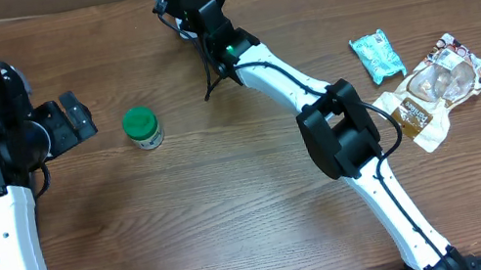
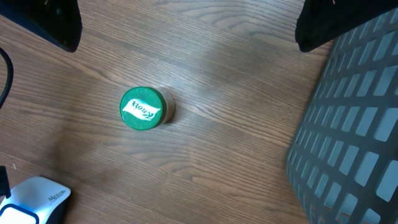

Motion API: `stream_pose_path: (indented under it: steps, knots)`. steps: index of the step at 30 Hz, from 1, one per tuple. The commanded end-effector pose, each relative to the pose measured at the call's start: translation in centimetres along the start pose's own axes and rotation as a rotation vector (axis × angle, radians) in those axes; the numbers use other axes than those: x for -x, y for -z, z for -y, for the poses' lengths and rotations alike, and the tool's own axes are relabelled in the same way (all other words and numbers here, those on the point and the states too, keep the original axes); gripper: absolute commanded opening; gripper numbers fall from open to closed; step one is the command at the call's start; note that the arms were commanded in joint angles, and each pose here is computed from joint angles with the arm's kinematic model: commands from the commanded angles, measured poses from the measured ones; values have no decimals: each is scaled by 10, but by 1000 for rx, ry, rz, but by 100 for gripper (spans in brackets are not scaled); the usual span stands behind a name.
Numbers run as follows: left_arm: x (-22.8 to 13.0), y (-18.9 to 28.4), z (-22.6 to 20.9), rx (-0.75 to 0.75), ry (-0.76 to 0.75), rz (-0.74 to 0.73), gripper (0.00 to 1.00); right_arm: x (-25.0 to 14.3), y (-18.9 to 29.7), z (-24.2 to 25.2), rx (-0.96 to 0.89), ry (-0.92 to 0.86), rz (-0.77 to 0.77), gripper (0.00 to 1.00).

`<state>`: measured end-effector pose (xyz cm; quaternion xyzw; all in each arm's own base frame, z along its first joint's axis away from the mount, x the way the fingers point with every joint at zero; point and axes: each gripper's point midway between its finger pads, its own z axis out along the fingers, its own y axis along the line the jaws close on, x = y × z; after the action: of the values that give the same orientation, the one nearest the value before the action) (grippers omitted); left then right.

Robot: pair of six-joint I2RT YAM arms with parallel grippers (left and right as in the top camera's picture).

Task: Scan the item barcode
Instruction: 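Hold the Kleenex pack in front of the scanner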

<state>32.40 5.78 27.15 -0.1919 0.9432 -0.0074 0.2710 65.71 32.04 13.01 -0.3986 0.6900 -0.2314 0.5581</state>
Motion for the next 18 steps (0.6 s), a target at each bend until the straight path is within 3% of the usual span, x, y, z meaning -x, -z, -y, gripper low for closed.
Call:
stream_pose_path:
  steps: [1, 10, 18]
  knots:
    - [3, 8, -3, 10, -18, 27, 100, 4, 1, 2, -18, -4, 4, 4]
    - [3, 8, -3, 10, -18, 27, 100, 8, 8, 32, -125, -33, -27, 4]
    - [3, 8, -3, 10, -18, 27, 100, 49, 38, 52, -54, -109, 27, 4]
